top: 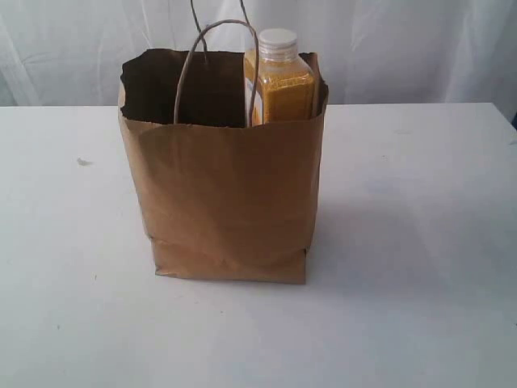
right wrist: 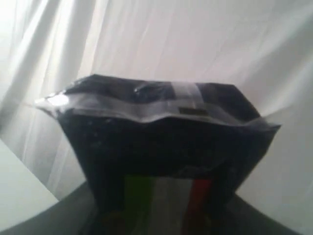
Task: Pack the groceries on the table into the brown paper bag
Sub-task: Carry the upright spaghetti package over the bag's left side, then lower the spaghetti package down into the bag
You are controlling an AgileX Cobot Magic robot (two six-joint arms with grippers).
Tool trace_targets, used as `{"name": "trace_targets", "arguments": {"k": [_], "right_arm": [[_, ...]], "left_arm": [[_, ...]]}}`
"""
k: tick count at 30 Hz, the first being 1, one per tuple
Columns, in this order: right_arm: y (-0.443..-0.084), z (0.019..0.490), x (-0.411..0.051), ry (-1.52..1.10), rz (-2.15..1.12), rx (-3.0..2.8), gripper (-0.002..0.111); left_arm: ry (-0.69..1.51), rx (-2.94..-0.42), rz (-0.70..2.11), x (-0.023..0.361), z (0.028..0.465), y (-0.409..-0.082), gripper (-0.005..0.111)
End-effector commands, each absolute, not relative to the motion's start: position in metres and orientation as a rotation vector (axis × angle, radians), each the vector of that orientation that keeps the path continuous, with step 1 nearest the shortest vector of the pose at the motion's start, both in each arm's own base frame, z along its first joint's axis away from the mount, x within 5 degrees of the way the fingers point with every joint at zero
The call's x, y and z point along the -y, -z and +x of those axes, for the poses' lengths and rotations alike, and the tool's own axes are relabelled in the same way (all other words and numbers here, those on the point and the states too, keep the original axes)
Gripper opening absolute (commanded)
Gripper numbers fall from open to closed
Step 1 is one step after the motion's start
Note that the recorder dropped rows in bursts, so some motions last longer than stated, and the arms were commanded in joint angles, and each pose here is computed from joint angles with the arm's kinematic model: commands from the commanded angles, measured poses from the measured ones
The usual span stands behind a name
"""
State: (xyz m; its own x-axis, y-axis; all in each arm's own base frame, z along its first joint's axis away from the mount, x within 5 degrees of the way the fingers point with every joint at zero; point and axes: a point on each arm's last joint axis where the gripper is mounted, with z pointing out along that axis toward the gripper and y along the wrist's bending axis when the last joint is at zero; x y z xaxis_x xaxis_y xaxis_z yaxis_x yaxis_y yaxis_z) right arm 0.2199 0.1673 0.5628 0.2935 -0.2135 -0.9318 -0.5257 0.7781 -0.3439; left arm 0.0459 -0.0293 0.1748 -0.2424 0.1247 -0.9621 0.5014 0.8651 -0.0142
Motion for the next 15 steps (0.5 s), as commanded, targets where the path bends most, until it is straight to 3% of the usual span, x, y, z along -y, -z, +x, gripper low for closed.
{"name": "trace_targets", "arguments": {"k": [1,15], "right_arm": [[-0.580,0.216,-0.187,-0.235,-0.707,-1.119,0.000],[-0.532,0.252,-0.259,-0.358,-0.804,-1.223,0.000]], "left_arm": [[0.378,-1.800,0.471,0.029,0.046,-0.174,0.000],[0.378,-1.800,0.471,0.029,0.046,-0.174,0.000]]}}
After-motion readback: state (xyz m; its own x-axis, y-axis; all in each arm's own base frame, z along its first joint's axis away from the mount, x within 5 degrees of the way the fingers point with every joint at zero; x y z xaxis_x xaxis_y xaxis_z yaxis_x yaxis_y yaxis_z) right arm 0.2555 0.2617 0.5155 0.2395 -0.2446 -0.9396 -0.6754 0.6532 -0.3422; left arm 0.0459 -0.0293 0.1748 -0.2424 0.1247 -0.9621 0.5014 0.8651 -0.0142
